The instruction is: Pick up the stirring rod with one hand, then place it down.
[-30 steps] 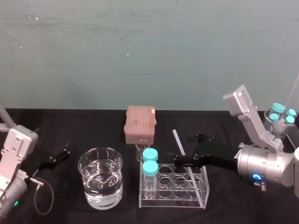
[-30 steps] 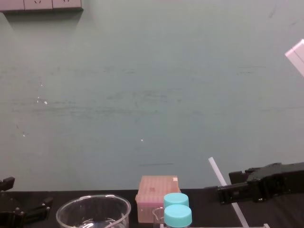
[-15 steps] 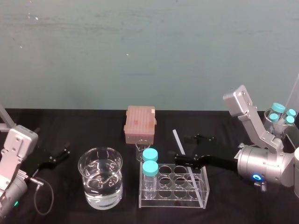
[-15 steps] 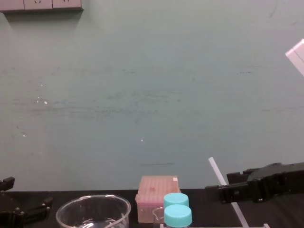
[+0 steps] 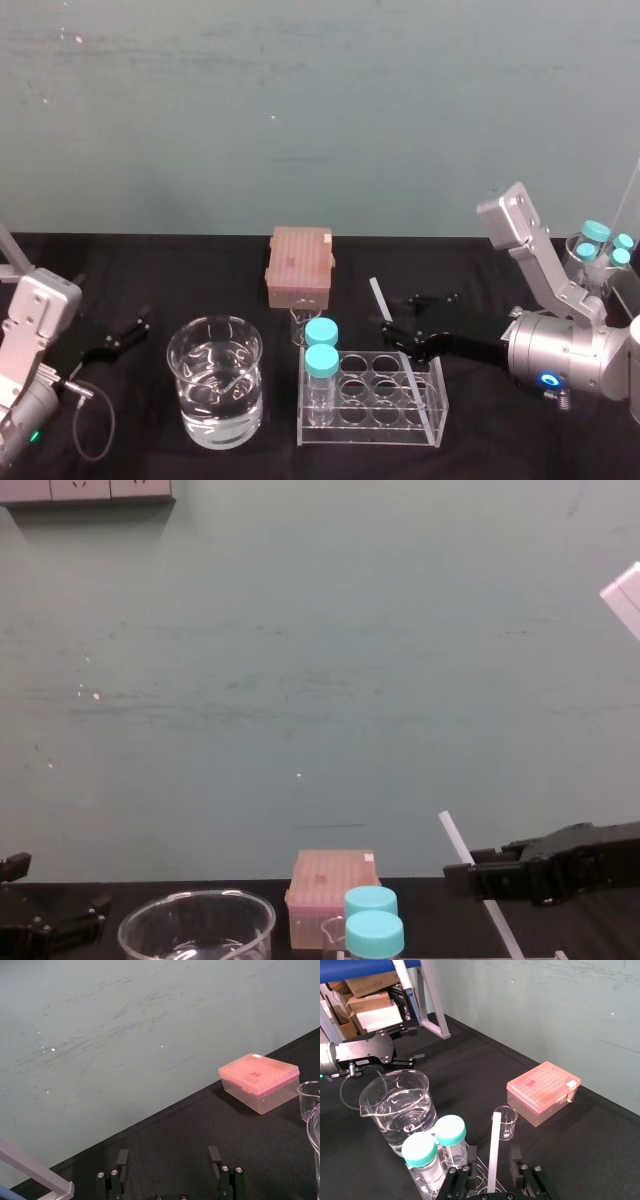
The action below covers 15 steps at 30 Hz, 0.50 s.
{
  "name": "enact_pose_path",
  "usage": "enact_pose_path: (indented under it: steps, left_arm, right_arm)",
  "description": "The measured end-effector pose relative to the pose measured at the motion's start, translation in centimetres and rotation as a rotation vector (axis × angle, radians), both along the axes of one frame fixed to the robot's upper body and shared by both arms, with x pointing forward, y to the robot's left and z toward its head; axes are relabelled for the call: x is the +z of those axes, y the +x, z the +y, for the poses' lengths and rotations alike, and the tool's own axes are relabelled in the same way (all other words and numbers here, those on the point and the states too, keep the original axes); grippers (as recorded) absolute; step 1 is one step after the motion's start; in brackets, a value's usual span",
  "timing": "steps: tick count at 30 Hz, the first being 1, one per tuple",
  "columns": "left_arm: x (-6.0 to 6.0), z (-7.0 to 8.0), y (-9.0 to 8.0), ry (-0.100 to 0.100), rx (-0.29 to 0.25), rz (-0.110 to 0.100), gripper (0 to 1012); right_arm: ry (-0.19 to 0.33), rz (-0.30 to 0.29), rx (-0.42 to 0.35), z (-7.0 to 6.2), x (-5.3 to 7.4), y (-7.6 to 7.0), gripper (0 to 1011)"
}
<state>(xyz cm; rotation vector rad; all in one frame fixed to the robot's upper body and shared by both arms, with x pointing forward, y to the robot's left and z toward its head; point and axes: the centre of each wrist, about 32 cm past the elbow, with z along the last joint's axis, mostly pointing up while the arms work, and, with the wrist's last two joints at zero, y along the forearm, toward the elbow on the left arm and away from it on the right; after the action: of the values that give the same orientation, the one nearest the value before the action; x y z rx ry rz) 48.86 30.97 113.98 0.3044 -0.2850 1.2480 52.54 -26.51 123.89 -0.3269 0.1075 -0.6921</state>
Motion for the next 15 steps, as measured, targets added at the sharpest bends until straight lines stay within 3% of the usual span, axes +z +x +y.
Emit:
enact_pose_path:
  steps: [11, 15]
  left_arm:
    - [0.00, 0.00, 0.00, 0.000, 0.000, 0.000, 1005]
    - [0.00, 0.00, 0.00, 0.000, 0.000, 0.000, 1005]
  right_arm:
    - [-0.001, 0.000, 0.000, -0.01, 0.00, 0.00, 91]
    - [-0.001, 0.000, 0.000, -0.01, 0.00, 0.00, 64]
